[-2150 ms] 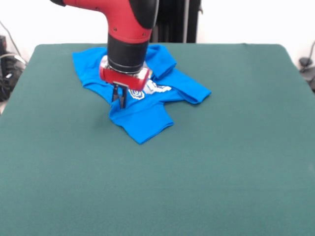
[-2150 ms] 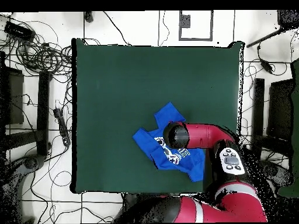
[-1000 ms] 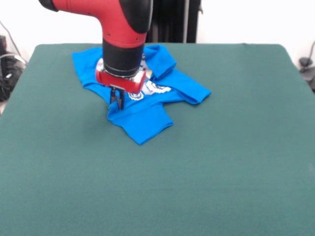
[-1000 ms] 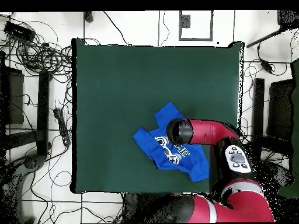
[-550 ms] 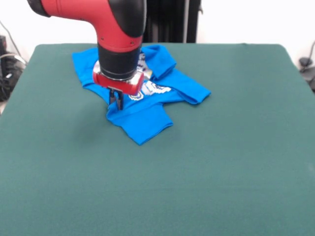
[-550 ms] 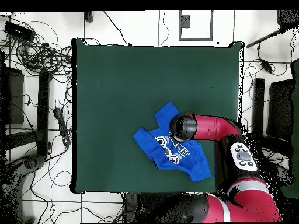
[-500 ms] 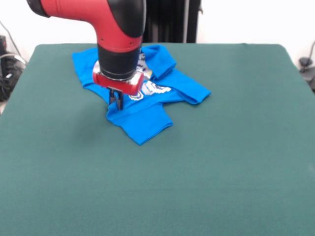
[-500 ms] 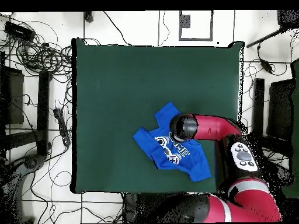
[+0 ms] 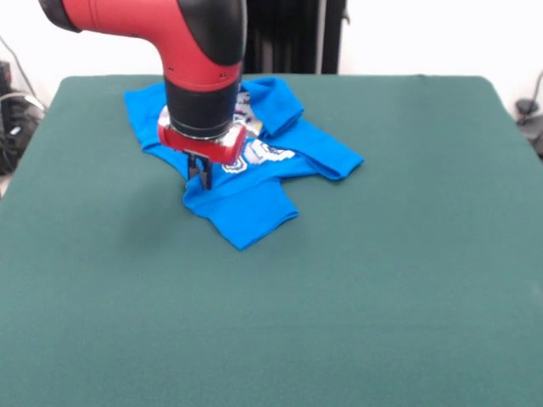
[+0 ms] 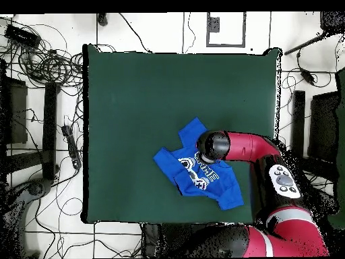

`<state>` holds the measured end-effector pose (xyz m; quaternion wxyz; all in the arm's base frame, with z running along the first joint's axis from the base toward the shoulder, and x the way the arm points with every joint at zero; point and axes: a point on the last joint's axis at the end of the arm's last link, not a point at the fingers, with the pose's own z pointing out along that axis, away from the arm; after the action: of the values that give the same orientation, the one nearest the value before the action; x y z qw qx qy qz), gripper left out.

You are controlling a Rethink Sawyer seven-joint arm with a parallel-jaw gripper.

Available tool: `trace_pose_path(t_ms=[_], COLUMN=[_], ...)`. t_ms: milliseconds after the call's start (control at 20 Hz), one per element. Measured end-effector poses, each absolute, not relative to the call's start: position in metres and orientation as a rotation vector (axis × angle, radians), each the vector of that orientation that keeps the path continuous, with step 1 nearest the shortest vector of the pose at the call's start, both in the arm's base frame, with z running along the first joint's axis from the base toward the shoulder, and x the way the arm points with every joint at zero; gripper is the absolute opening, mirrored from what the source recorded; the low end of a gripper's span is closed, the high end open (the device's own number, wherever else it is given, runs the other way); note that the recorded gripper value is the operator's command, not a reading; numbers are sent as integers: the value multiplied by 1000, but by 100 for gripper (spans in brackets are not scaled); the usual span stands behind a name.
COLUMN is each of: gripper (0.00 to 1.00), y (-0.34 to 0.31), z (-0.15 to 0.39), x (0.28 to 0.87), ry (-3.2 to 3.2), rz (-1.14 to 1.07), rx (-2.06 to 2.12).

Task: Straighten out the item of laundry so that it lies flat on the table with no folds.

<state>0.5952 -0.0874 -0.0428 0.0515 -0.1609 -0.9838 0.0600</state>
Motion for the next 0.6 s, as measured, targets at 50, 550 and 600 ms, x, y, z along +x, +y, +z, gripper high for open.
trace_pose_path(t_ms=[50,550,600], gripper=[0,0,0], y=[-87,-91,-92], z=[-43,-37,-36], x=[595,598,599], ry=[-2993,-3010,-3012], rz=[183,193,193], rx=[-489,-476,-477])
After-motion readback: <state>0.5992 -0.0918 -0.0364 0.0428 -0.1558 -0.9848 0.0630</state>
